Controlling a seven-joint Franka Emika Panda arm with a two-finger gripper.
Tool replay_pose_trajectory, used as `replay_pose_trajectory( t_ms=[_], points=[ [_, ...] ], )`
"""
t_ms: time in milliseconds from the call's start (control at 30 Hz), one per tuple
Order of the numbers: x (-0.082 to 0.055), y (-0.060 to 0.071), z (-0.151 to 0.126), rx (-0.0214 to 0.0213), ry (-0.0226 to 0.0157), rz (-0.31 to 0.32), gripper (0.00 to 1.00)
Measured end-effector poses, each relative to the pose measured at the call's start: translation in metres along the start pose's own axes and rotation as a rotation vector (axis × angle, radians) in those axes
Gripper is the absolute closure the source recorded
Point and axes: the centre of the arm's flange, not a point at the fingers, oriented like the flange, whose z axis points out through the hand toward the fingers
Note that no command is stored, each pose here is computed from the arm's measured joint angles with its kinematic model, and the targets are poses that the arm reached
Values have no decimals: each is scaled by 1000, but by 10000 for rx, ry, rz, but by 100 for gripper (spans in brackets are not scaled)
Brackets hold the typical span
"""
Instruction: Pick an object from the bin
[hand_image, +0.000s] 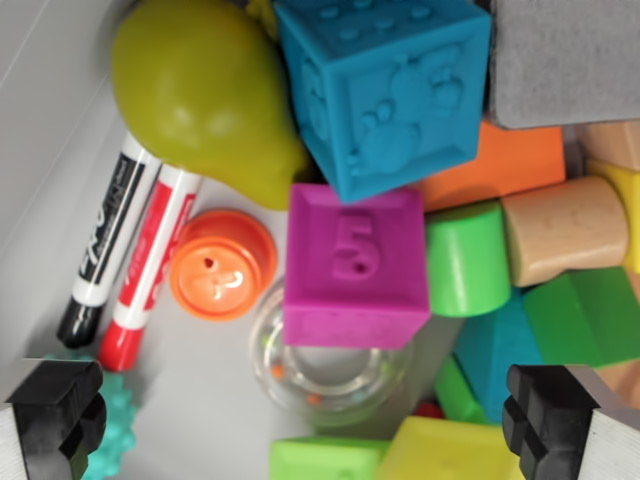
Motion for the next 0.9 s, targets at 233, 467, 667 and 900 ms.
replay_pose_trajectory(
  t_ms=[233,467,667,900],
  points=[
    [-12,-2,19,-14,3,1067,0],
    [-22,-4,35,-32,6,1958,0],
    [-31,-6,49,-39,11,2794,0],
    [-43,-8,69,-60,18,3913,0]
  ],
)
